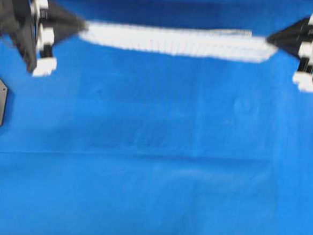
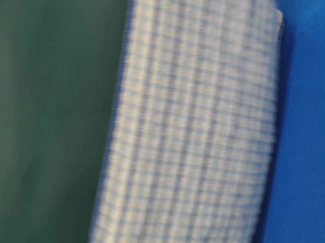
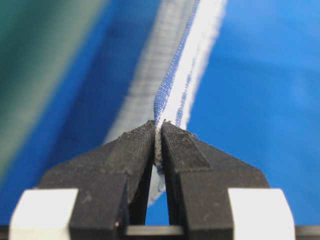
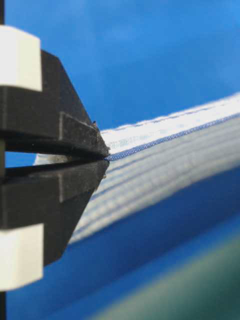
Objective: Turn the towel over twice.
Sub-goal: 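Swing the held towel over and lay it down toward the near side, then open both grippers to release the towel corners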
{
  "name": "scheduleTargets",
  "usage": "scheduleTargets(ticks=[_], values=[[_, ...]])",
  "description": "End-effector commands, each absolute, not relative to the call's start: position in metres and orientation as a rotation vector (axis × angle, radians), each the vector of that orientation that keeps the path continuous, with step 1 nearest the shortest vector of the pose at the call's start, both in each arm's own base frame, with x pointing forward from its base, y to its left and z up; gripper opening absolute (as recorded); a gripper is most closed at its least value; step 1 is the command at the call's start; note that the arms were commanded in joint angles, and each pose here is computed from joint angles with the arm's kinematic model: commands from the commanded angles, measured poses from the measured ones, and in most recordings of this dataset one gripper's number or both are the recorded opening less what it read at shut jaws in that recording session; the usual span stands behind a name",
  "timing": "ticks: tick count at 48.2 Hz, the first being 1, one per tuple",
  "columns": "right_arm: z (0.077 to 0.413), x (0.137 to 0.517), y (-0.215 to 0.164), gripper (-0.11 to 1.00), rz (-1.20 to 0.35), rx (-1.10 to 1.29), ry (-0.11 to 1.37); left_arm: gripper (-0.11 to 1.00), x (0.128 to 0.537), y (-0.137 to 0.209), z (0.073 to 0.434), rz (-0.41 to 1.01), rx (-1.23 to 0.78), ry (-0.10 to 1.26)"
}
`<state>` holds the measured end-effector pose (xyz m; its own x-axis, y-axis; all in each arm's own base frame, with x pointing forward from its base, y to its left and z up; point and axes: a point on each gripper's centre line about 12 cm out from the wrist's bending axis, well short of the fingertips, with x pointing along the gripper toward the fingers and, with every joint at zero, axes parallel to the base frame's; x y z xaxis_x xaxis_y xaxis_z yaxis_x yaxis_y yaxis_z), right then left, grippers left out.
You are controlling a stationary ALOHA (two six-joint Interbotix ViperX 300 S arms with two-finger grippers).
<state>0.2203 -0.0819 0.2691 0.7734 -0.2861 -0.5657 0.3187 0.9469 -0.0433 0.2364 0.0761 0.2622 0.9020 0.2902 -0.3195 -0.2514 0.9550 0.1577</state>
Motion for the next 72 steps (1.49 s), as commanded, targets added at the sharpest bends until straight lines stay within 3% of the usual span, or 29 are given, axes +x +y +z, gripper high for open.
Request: scheduleTargets(ticks=[1,19,31,58,62,72], values=[[0.26,0.225,-0.065,0.04,-0.268,0.077,0.619,0.03,0.239,0.059,0.252,0.216,0.095,0.366],[0.204,0.239,0.009,0.04,-0.048,0.207,0.731,0.03,0.249,-0.012,0.196,-0.052,0.04,0.453],[0.177,0.252,0.044,0.04,0.023,0.254,0.825,0.03,0.259,-0.045,0.169,-0.141,-0.037,0.525],[0.126,0.276,0.063,0.04,-0.002,0.305,0.962,0.04,0.276,-0.063,0.13,-0.179,-0.017,0.667],[0.125,0.279,0.065,0.04,-0.002,0.303,0.968,0.1,0.277,-0.063,0.129,-0.178,-0.016,0.675],[0.126,0.28,0.064,0.05,-0.003,0.302,0.97,0.4,0.275,-0.063,0.126,-0.177,-0.012,0.715]])
